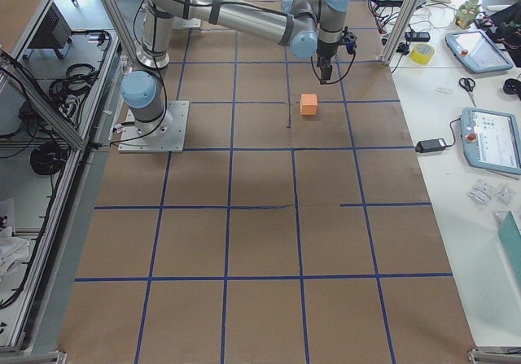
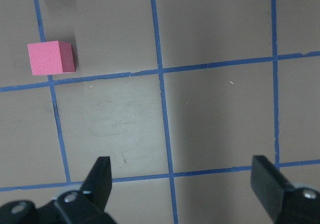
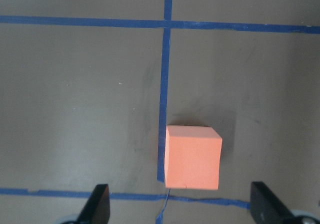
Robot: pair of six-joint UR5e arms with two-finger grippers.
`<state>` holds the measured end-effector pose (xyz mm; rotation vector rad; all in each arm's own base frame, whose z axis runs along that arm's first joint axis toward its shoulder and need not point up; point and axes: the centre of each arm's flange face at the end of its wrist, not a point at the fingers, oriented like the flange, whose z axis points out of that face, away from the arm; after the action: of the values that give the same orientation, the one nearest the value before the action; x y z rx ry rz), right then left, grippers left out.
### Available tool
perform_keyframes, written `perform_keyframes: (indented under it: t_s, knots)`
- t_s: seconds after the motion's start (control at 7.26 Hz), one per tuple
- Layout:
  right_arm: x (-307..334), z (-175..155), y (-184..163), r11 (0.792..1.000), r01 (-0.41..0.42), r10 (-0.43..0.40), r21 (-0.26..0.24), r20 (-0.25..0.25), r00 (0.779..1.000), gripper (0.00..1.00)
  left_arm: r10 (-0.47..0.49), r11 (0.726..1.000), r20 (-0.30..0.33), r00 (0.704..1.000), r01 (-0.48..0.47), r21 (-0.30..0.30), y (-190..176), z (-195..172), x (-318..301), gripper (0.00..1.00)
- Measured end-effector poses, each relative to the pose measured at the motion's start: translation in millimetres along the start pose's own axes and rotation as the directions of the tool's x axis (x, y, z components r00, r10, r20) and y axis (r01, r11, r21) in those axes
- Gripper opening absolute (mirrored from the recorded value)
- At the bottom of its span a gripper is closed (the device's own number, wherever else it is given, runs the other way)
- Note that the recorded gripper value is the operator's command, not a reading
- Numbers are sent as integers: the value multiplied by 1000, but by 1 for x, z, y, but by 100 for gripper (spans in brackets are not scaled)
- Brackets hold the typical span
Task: Arrange blocks in a line
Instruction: 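Lower the right gripper onto the orange cube and close it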
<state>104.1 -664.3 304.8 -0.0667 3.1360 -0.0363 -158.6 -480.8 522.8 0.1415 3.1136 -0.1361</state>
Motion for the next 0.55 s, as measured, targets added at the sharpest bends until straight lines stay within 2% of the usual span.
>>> perform_keyframes:
  t_s: [0.55]
  knots:
    - [22, 73, 4, 996, -18, 19, -82, 7, 1000, 100, -1, 1000, 0, 1000, 1, -1, 0, 0, 0, 100]
